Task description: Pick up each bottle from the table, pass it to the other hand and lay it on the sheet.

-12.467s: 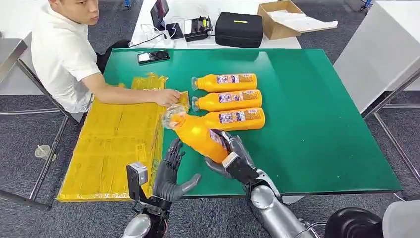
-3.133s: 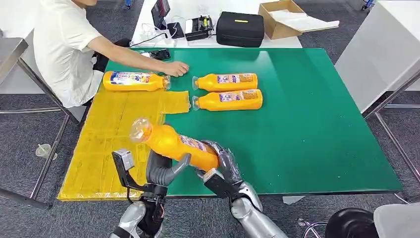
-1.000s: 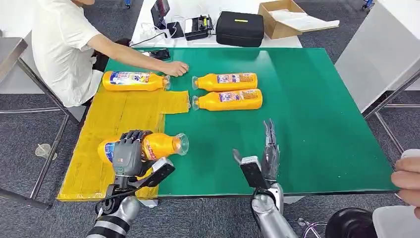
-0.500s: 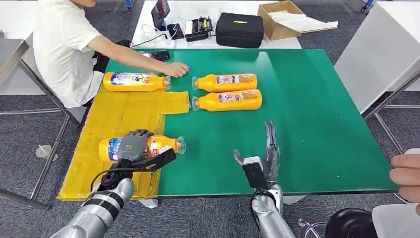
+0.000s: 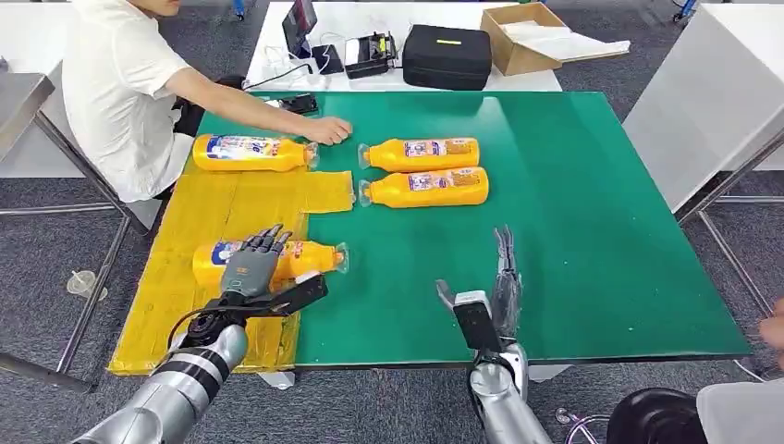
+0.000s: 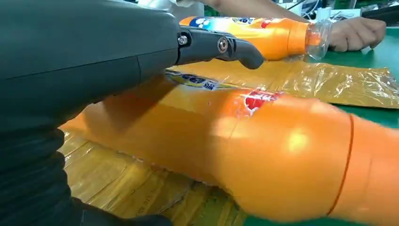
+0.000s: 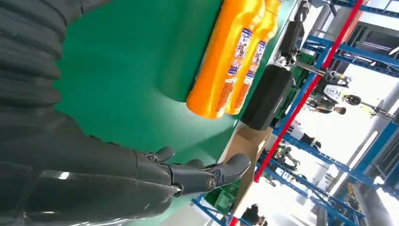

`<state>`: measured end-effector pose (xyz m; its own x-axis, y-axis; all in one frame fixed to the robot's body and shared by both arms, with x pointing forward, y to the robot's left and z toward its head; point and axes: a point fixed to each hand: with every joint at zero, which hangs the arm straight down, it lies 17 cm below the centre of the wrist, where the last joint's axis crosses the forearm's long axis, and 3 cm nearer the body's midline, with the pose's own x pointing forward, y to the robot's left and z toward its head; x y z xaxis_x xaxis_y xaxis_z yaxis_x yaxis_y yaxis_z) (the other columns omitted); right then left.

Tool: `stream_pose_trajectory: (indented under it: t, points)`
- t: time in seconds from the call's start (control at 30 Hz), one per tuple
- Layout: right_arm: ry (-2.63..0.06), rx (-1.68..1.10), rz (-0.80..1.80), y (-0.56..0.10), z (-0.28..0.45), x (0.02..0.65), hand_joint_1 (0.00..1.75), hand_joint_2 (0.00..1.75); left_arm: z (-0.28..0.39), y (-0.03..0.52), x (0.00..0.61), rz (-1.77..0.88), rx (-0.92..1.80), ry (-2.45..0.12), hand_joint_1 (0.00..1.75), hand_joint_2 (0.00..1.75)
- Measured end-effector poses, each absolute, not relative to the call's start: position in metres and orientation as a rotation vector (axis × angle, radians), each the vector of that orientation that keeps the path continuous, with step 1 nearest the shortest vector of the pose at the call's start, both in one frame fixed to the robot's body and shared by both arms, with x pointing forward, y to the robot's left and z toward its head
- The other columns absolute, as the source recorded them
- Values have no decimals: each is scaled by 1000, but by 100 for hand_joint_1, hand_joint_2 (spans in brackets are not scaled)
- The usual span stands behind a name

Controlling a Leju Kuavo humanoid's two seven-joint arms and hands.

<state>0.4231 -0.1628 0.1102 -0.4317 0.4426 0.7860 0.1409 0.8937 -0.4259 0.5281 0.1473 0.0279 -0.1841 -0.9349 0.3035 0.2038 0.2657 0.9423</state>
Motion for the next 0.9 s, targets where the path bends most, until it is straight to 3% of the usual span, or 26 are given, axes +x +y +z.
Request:
stream_pose_trajectory:
  t: [0.4, 0.9]
  points:
    - [-2005, -425, 362, -164, 108, 424, 0, 175, 25, 147, 528, -1228, 743, -1340, 0, 175]
    - [-1979, -440, 309, -172, 102, 426, 0, 175, 13, 128, 513, -1396, 481, -1369, 0, 175]
